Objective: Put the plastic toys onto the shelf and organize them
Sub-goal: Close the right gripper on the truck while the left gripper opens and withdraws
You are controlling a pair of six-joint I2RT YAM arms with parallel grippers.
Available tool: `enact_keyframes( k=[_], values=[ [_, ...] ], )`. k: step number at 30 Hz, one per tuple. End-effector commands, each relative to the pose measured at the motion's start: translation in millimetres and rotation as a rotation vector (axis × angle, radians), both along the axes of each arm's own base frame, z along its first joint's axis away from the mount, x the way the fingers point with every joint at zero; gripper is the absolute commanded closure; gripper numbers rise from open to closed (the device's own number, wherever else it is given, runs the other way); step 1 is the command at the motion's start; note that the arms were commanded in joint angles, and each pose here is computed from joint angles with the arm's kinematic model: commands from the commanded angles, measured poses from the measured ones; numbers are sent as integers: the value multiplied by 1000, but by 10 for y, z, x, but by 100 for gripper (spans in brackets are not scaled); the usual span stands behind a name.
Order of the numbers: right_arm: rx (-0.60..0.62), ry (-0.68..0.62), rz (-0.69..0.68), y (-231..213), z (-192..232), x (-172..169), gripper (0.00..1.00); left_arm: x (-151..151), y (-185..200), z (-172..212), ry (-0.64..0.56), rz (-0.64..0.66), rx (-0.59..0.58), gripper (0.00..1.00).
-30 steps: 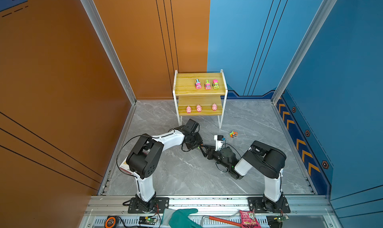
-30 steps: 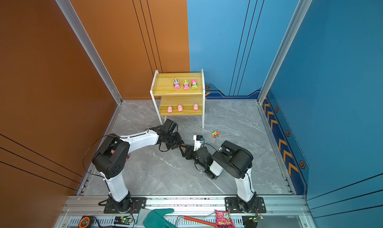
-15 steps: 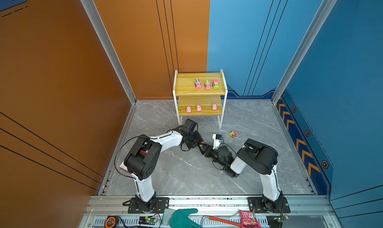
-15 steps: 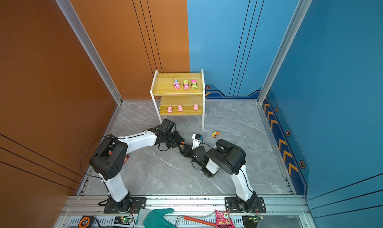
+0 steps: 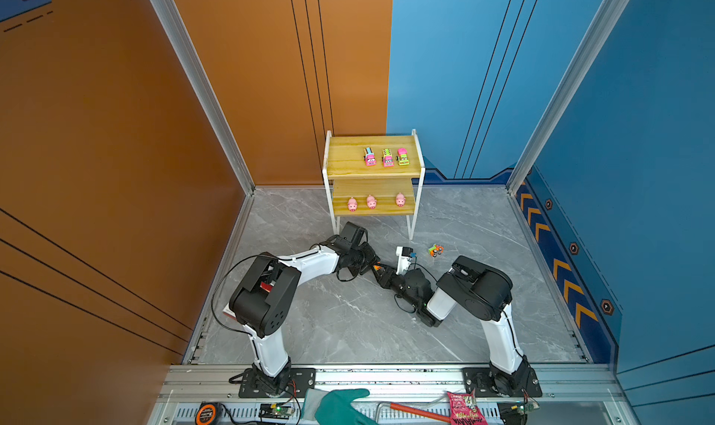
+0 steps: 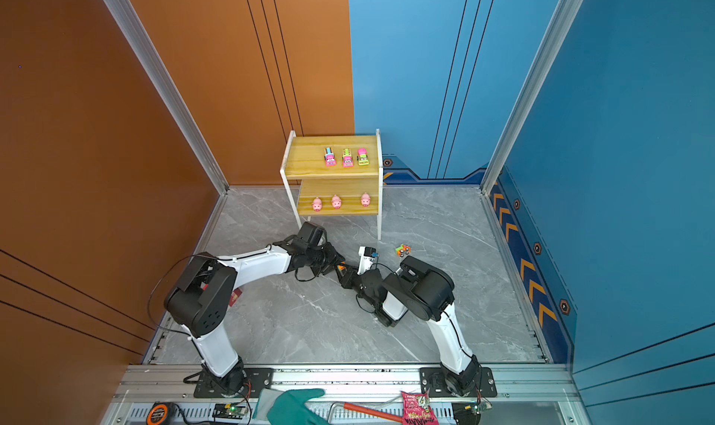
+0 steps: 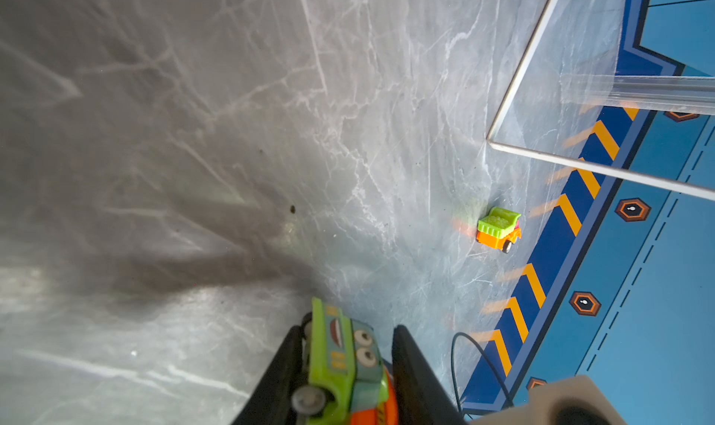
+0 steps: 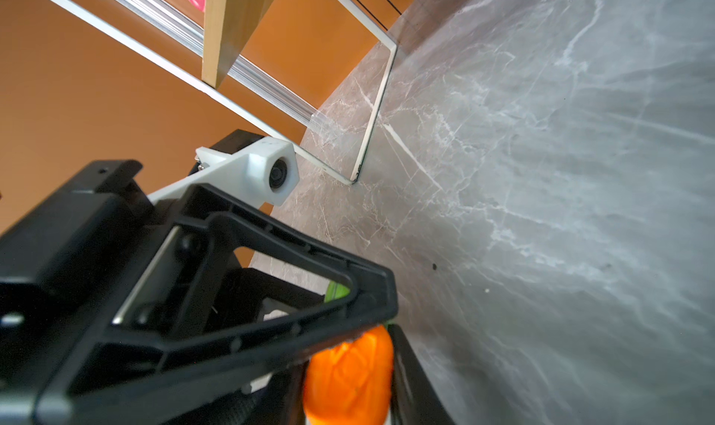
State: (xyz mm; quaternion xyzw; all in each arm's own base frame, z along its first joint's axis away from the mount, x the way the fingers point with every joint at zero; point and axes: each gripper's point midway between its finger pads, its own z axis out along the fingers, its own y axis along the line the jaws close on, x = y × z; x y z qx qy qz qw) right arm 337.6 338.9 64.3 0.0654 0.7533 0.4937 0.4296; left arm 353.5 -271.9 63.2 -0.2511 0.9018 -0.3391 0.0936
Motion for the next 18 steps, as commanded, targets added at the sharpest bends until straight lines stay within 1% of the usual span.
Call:
enact_keyframes(
  k=[1,4,6,8,12,14,18],
  values=[
    [-56,-55,1,-15,32,46,77,-141,31,33,18,-20,-17,58],
    [-131,-86,44,-11,47,-32,77,-130,89,65,-6,-24,-5,46],
    [-198,-118,70,-19,87,-86,77,-123,163,94,-21,-28,16,38],
    [-289,-138,132,-1,65,-170,77,-129,272,127,-37,-36,44,31],
    [-485,-183,251,59,-26,-342,76,-212,547,121,-33,-48,105,22],
    [-577,-208,333,123,-93,-459,76,-256,694,124,-32,-60,141,19],
    [-746,-284,459,216,-229,-654,75,-352,973,110,-25,-102,223,16]
  ],
)
